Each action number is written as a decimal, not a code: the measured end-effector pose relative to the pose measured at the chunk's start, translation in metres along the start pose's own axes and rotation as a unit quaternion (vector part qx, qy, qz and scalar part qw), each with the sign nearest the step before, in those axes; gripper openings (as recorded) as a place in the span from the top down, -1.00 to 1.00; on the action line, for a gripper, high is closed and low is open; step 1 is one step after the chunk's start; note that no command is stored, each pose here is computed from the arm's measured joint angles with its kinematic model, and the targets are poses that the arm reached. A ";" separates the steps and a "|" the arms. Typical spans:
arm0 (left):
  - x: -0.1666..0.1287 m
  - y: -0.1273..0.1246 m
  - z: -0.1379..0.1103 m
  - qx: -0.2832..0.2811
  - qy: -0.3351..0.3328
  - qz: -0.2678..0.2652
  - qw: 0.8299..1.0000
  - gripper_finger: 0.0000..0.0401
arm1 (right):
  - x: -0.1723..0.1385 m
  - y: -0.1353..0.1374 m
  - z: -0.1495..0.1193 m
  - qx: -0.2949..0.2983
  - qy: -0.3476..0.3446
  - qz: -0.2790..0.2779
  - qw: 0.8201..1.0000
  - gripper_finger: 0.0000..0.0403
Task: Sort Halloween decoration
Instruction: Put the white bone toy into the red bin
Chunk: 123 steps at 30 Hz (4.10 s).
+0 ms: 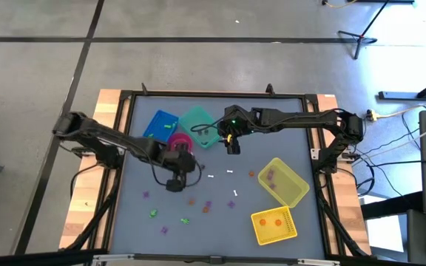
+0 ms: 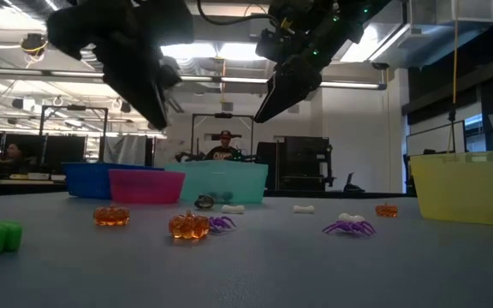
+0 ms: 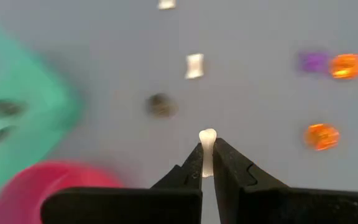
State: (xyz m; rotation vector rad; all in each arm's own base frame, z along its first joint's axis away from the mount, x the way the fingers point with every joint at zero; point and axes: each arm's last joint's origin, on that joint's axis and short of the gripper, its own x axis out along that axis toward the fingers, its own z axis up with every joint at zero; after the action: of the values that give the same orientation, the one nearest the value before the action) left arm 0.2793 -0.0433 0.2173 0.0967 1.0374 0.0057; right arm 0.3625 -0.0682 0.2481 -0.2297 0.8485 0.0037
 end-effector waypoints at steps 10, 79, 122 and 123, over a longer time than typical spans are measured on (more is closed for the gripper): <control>-0.035 0.046 -0.015 -0.050 0.022 0.086 0.995 0.97 | 0.000 0.000 0.000 0.000 0.000 0.000 1.000 -0.31; -0.032 0.090 -0.021 -0.164 0.024 0.150 0.975 0.52 | 0.027 0.094 -0.051 0.018 0.097 0.050 0.994 -0.31; -0.032 0.090 -0.019 -0.165 0.011 0.147 0.975 0.52 | 0.069 0.111 -0.074 0.034 0.124 0.091 0.987 0.39; -0.032 0.090 -0.019 -0.165 0.011 0.147 0.975 0.52 | 0.069 0.111 -0.074 0.035 0.124 0.094 0.987 0.43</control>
State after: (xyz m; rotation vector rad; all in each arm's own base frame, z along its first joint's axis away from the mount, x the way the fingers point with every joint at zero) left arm 0.2508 0.0457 0.2428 -0.0534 1.0231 0.4470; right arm 0.3425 0.0191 0.1275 -0.0839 1.1144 0.1245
